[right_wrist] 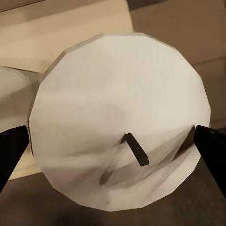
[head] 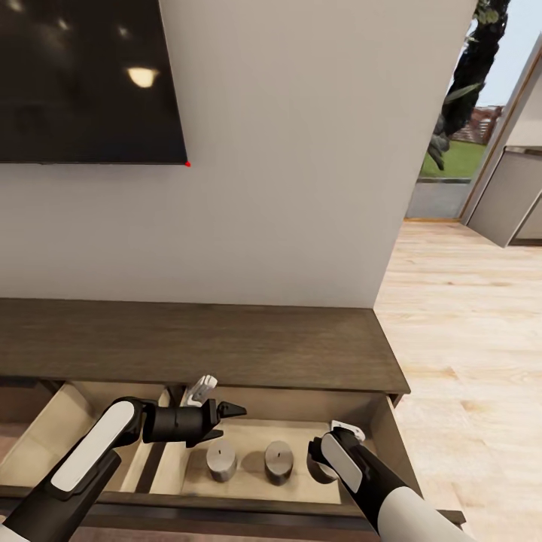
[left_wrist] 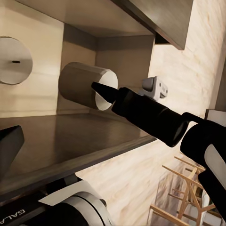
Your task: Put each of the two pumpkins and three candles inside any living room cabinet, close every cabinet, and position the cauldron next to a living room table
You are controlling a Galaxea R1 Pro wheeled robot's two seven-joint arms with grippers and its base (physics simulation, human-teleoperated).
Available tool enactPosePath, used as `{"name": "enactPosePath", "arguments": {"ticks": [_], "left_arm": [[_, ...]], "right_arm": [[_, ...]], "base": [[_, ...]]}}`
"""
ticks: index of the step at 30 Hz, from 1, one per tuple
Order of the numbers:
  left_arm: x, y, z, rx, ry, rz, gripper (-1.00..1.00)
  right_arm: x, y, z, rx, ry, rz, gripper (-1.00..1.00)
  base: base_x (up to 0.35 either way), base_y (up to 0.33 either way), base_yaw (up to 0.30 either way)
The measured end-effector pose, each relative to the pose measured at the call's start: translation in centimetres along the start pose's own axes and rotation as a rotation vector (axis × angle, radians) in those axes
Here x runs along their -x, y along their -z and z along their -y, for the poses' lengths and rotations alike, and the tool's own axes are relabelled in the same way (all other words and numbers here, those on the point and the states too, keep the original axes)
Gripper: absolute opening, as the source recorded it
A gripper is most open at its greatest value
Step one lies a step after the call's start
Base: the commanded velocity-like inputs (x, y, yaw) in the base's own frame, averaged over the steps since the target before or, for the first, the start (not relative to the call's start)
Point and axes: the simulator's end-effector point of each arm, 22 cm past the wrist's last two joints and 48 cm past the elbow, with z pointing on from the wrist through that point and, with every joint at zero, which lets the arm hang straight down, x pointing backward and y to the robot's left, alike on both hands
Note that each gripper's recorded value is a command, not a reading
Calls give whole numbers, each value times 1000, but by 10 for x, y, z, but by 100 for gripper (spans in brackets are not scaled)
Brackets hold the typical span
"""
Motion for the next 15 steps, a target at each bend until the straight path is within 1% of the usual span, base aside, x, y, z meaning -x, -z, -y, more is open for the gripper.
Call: {"name": "enactPosePath", "arguments": {"ticks": [15], "left_arm": [[0,0,0,0,0,0,100]], "right_arm": [[0,0,-1,2,-1,-1,-100]], "base": [[2,0,0]]}}
